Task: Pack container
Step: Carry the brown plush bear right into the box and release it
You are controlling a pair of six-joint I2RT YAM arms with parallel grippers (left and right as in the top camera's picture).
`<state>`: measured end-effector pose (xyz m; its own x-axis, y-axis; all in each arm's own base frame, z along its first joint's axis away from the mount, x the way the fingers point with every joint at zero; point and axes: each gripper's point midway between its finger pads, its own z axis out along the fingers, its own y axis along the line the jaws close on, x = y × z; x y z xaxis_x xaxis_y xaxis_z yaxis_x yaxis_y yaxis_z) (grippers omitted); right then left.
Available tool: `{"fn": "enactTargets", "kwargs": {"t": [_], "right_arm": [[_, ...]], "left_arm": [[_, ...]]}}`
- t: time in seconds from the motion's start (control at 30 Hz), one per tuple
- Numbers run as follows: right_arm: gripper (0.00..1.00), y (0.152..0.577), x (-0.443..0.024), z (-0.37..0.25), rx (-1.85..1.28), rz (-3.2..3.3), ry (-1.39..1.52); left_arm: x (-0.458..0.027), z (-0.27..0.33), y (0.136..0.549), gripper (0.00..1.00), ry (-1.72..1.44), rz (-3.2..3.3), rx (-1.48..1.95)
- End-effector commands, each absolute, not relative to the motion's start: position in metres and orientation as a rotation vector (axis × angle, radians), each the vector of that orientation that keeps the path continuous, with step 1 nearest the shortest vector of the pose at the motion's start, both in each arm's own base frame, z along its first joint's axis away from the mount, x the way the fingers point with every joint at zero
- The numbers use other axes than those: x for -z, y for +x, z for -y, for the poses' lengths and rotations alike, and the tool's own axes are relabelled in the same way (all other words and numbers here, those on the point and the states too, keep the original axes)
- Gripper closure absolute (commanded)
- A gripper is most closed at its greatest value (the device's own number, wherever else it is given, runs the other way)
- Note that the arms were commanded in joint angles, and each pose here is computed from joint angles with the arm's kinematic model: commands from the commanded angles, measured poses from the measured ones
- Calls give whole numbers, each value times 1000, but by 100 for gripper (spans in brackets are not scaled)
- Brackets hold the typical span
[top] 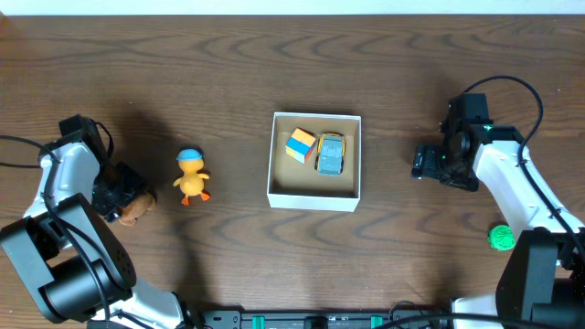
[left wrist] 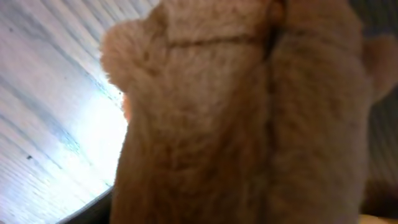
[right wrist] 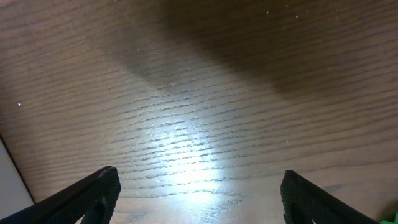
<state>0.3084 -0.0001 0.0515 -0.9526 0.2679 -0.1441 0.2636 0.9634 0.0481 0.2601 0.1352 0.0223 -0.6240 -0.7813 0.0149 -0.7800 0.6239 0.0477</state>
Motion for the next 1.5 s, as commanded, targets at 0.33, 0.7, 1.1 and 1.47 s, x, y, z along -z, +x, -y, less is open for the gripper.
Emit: {"fn": "enactTargets", "kwargs": {"t": [0.33, 0.7, 1.1, 1.47], "right_arm": [[15, 310, -53, 0, -52, -2961, 387], [16, 311, -54, 0, -53, -2959, 387], [16, 311, -54, 0, -53, -2959, 387], [16, 311, -54, 0, -54, -2957, 387]], "left_arm": [[-106, -126, 285, 65, 1433, 3079, -81], [-219, -12, 297, 66, 512, 3737, -367], [-254, 162, 289, 69, -1410, 3665, -579], [-162, 250, 281, 68, -1845, 3184, -568]]}}
